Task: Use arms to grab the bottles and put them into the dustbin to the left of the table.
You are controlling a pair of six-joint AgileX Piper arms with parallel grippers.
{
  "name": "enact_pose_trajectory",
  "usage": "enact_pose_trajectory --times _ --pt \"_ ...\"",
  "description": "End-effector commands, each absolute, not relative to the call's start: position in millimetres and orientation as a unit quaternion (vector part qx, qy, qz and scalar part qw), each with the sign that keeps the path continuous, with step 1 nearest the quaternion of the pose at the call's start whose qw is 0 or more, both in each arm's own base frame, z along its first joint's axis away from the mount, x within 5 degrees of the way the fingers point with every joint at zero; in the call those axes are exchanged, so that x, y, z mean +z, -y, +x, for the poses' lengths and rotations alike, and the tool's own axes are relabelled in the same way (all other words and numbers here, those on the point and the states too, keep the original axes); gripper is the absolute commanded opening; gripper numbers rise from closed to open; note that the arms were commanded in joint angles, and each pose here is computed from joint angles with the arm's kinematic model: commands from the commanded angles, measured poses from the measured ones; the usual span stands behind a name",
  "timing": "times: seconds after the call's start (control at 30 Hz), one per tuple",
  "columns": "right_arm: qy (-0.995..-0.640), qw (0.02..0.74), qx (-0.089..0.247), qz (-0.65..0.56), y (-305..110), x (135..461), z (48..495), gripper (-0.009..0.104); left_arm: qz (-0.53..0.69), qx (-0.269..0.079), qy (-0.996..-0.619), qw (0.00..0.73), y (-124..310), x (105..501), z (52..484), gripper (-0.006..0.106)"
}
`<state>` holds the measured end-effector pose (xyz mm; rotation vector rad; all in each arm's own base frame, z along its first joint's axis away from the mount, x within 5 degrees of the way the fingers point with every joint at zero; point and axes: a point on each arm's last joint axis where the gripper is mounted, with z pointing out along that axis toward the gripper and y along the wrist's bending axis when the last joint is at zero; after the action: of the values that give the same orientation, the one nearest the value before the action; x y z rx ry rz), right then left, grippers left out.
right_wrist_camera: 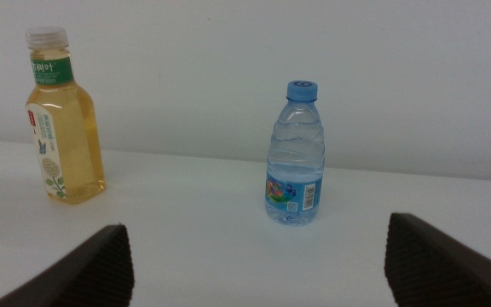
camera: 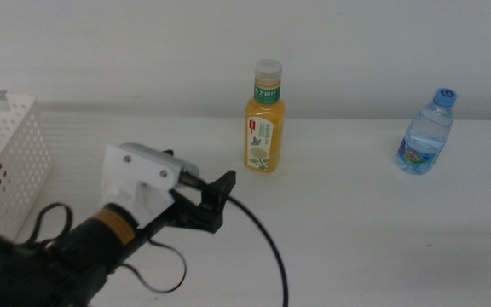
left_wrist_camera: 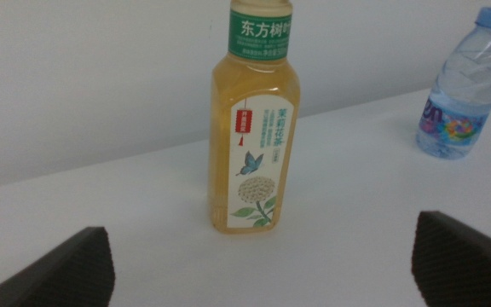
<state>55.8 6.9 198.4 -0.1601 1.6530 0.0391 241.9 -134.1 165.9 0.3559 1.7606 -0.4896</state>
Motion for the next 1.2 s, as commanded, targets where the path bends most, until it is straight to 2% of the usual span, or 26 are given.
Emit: enact_pose_trajectory --times 0.0,0.27,0.5,0.77,1.17 --pt "-0.733 0.676 0.016 -0.071 -7 187 55 0.079 0.149 -0.223 -0.757 0.596 142 166 250 0.094" --pt "-0.733 0.676 0.016 -0.071 -7 187 55 0.079 0.160 -0.220 -0.799 0.536 163 170 263 0.094" --pt "-0.733 0.676 0.016 -0.071 -7 187 55 0.079 0.139 -0.212 -0.800 0.544 177 169 266 0.094" --pt "-0.733 0.676 0.016 -0.071 -7 187 55 0.079 0.146 -0.225 -0.781 0.564 194 158 285 0.094" --pt "-0.733 0.676 0.016 -0.071 -7 187 55 0.079 0.144 -0.228 -0.777 0.569 210 144 308 0.094"
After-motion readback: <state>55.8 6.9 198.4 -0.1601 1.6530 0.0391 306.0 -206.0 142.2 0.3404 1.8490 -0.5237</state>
